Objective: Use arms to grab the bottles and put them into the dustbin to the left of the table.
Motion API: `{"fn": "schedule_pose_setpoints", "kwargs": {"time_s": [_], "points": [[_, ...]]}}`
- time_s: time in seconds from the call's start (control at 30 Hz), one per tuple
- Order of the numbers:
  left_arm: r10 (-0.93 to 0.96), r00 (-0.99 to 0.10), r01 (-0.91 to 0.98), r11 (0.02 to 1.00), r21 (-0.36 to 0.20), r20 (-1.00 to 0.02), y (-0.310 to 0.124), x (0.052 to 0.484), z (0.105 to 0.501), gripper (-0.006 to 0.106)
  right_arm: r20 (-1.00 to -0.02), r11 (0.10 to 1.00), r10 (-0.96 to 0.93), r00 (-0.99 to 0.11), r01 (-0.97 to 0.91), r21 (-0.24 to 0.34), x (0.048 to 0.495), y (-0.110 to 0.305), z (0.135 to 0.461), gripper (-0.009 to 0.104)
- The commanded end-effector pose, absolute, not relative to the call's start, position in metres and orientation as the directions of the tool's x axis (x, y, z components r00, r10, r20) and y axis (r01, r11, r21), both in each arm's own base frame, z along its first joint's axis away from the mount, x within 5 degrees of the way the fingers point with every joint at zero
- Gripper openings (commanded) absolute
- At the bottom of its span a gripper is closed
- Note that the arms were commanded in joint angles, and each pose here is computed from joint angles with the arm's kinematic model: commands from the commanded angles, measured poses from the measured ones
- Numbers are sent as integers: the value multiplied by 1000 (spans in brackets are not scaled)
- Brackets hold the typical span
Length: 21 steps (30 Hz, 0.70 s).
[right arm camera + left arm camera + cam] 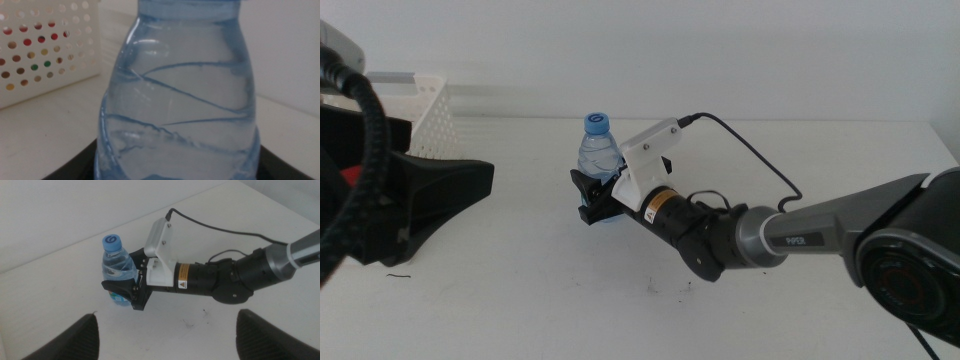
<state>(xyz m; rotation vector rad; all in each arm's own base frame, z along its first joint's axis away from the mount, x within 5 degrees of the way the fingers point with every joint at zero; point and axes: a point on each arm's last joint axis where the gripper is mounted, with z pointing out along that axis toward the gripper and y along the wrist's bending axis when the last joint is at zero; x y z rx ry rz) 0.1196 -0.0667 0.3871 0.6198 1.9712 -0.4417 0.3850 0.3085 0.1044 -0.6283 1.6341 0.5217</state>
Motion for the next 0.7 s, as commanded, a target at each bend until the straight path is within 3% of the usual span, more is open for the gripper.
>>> {"fn": "schedule_pose_setpoints", "kwargs": {"time_s": [0.0,0.1,0.3,0.43,0.67], "points": [[218,-376,590,806,-51,-901,-67,119,390,94,-973,752,-167,-159,-659,-22,384,308,112,48],[218,-376,590,806,-51,-901,-67,119,390,94,-950,759,-216,-226,-651,-18,381,304,131,92],[218,-376,590,806,-51,-901,-67,119,390,94,-887,787,-241,-395,-614,60,348,277,169,92],[218,-376,590,806,-51,-901,-67,119,390,94,-856,809,-229,-463,-580,97,305,242,214,91],[218,-376,590,806,-51,-901,-67,119,390,94,-765,839,-328,-555,-543,34,234,179,321,91]]}}
